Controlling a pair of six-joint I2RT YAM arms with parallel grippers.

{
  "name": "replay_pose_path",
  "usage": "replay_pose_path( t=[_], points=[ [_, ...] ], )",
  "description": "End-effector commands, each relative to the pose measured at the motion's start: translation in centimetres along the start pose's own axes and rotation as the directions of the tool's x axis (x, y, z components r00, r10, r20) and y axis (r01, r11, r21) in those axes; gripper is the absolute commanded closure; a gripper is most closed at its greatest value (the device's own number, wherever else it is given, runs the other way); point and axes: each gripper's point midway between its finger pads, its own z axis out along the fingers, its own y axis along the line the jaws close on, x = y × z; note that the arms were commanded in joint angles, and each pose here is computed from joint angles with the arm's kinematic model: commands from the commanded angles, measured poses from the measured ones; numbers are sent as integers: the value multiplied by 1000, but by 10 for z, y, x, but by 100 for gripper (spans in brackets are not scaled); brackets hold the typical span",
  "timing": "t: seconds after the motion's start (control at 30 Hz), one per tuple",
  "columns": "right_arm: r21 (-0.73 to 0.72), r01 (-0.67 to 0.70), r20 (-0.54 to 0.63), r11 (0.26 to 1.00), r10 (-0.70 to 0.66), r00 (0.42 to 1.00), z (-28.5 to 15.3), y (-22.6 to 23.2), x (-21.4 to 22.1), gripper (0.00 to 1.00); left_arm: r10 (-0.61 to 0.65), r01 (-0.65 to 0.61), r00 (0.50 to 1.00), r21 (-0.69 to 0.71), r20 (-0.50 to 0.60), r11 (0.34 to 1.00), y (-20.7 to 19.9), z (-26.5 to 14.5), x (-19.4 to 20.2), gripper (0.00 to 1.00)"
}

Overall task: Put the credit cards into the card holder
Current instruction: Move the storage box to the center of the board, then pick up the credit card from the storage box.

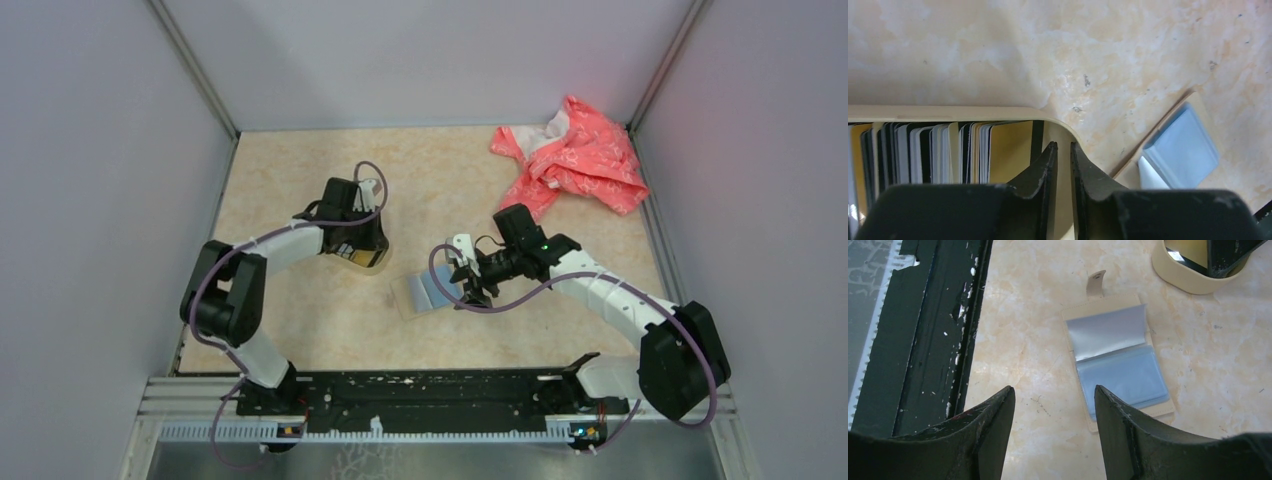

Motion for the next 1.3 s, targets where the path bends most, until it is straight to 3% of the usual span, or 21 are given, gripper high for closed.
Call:
replay_pose_path(
  t=[0.0,0.13,0.2,0.3,0.43,0.6,1.03,1.27],
  points=[
    [6,54,47,999,-54,997,-6,-3,-18,40,28,-33,989,29,142,999,-23,-36,-38,77],
    [-4,49,47,999,-49,998,-5,-2,-17,40,88,-70,973,-89,215,994,-9,-68,-42,63],
    [-7,46,46,999,-45,998,-4,-2,-17,40,152,-118,962,-158,228,980,4,-75,-37,51],
    [-13,39,44,999,-38,998,-3,-2,-15,40,268,-222,945,-231,190,947,22,-75,-24,29],
    [-17,32,42,999,-31,999,-2,-2,-14,40,326,-287,939,-271,113,919,34,-72,-18,14],
    [-22,27,42,999,-26,999,-1,-1,-13,40,337,-310,940,-283,51,908,41,-61,-13,12],
    [-34,19,44,999,-17,999,-1,0,-13,40,431,-426,896,-466,-104,775,61,-38,3,9],
    [-39,18,47,999,-16,999,-1,1,-13,40,374,-383,916,-585,-144,714,83,-45,4,16]
  ],
)
